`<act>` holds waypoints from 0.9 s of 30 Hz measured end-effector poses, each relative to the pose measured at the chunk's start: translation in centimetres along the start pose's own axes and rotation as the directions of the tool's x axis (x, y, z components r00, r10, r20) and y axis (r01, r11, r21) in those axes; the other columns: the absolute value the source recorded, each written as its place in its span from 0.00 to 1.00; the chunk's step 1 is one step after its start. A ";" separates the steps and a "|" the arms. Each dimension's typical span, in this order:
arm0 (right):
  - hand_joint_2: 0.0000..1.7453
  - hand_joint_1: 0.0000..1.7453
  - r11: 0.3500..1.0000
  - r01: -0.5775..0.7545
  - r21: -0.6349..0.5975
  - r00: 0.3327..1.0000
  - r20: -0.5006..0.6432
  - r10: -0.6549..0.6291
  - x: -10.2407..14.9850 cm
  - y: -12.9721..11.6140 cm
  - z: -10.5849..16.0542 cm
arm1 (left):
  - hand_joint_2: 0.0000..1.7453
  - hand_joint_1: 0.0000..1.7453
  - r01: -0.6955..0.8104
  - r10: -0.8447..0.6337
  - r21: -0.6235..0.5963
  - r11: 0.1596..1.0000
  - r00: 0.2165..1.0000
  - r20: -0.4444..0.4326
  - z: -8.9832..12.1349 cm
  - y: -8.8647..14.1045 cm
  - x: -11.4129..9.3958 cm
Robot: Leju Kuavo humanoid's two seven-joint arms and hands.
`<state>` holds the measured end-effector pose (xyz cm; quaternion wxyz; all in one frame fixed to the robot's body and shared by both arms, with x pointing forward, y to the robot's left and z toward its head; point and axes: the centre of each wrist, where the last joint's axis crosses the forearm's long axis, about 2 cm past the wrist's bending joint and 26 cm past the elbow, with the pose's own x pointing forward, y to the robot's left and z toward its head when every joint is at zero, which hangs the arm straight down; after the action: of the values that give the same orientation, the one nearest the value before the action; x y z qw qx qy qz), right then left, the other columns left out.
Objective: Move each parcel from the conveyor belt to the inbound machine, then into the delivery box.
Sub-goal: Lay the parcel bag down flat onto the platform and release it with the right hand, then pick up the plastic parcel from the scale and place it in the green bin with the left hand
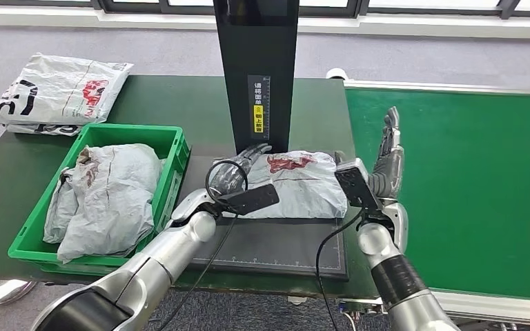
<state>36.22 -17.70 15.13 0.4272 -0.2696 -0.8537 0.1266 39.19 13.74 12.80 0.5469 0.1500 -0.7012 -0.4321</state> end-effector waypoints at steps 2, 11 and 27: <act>1.00 0.00 0.999 0.031 -0.027 0.999 -0.016 -0.031 0.0 -0.6 0.8 | 1.00 0.00 0.088 -0.094 -0.095 0.992 0.994 -0.055 0.3 -0.7 -0.2; 1.00 0.00 0.994 0.106 -0.028 0.994 -0.001 -0.106 1.7 -1.9 3.1 | 1.00 0.05 0.284 -0.368 -0.415 0.864 0.920 -0.137 0.0 -1.1 -0.6; 1.00 0.00 0.983 0.148 -0.112 0.988 0.064 -0.142 3.6 -3.7 3.2 | 1.00 1.00 0.318 -0.438 -0.476 0.820 0.884 -0.165 -0.6 -0.3 -0.6</act>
<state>30.61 -18.59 17.25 0.3948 -0.2274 -0.8886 0.0528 39.82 13.72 12.18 0.5580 0.2179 -0.4618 -0.6542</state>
